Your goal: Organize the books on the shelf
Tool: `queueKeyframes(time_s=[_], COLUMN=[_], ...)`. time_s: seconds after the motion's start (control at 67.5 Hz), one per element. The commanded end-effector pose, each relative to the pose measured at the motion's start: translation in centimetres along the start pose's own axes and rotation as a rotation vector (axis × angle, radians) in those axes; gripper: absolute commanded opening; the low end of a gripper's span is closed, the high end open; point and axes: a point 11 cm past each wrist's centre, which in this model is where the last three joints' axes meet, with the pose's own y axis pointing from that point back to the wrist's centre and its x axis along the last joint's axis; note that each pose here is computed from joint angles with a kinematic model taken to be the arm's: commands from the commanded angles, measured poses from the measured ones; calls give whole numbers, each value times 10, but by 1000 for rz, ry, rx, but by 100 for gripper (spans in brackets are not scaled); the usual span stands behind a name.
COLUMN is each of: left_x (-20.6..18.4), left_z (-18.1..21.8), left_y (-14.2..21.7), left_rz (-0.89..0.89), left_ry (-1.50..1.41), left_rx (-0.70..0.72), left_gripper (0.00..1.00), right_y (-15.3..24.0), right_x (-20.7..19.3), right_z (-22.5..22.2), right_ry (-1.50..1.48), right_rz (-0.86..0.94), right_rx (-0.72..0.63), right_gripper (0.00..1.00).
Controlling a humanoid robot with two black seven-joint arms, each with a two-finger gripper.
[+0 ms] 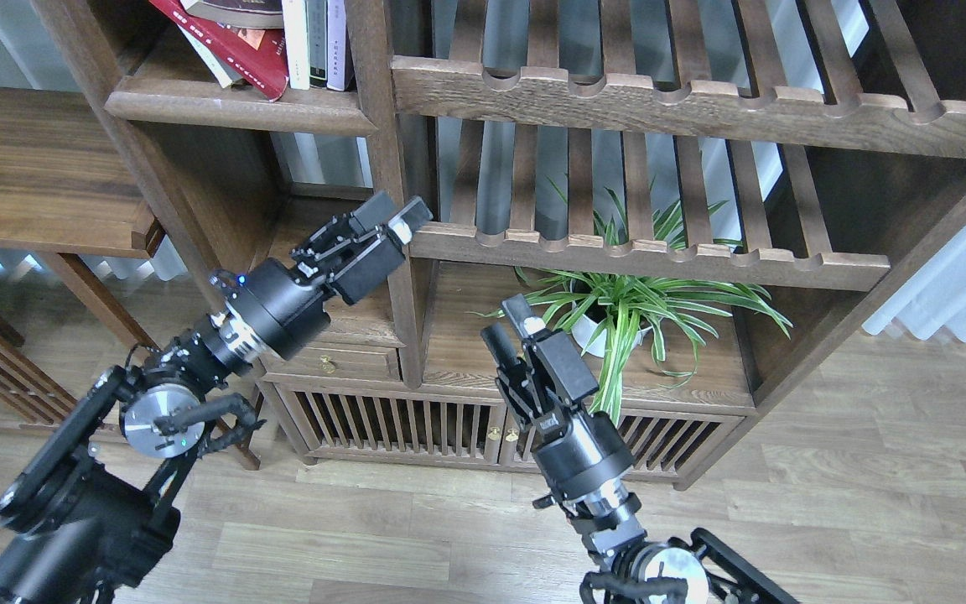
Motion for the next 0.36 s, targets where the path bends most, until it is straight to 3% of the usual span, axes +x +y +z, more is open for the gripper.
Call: queueKeyframes(time_s=[0.0, 0.341], left_x=[-3, 2], left_z=[-4, 0], left_y=[-1, 3], left_rz=[-7, 7], left_ry=[4, -1], left_rx=[5, -1], left_gripper=[89, 89], right_y=[-4, -4], right_x=[-1, -1], right_z=[-6, -5], right_ry=[11, 10], right_rz=[-8, -6], right_rx=[9, 7], right_gripper=[83, 85])
